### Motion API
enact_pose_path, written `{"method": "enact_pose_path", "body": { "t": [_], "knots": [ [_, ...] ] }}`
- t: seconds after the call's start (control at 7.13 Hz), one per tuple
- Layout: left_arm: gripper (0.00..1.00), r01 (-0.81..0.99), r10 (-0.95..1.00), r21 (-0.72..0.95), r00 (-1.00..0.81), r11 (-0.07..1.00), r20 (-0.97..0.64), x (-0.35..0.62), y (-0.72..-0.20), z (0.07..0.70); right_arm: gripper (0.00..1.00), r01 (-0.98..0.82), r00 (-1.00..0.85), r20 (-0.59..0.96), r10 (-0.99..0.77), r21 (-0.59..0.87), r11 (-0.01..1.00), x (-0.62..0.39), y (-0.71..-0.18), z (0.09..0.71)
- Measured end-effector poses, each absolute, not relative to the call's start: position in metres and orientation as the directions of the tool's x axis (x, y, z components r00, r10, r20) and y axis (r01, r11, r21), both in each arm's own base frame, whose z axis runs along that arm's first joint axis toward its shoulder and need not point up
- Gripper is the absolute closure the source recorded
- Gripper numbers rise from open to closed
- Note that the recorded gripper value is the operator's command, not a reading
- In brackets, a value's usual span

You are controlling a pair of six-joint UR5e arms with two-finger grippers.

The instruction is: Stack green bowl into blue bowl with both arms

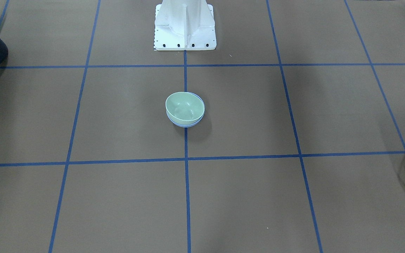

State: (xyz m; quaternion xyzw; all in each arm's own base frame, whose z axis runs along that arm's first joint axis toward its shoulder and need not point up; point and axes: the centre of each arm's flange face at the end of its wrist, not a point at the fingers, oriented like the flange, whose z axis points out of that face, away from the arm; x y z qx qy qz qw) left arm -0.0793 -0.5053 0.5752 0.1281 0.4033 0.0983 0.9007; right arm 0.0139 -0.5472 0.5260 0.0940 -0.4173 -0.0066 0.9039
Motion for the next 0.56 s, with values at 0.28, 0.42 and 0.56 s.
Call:
{"method": "enact_pose_path", "body": {
  "t": [0.28,0.42,0.56],
  "knots": [
    [0.02,-0.074,0.261,0.284,0.655,0.956,-0.709,-0.081,-0.535,0.586,0.0,-0.071,0.654,0.752,-0.083,0.171,0.983,0.018,-0.546,0.53],
    [0.02,-0.074,0.258,0.28,0.655,0.957,-0.711,-0.082,-0.542,0.587,0.0,-0.072,0.655,0.751,-0.083,0.172,0.982,0.019,-0.546,0.529],
    [0.02,-0.075,0.26,0.281,0.654,0.957,-0.71,-0.082,-0.547,0.585,0.0,-0.073,0.657,0.749,-0.083,0.173,0.982,0.02,-0.546,0.529]
  ]
}}
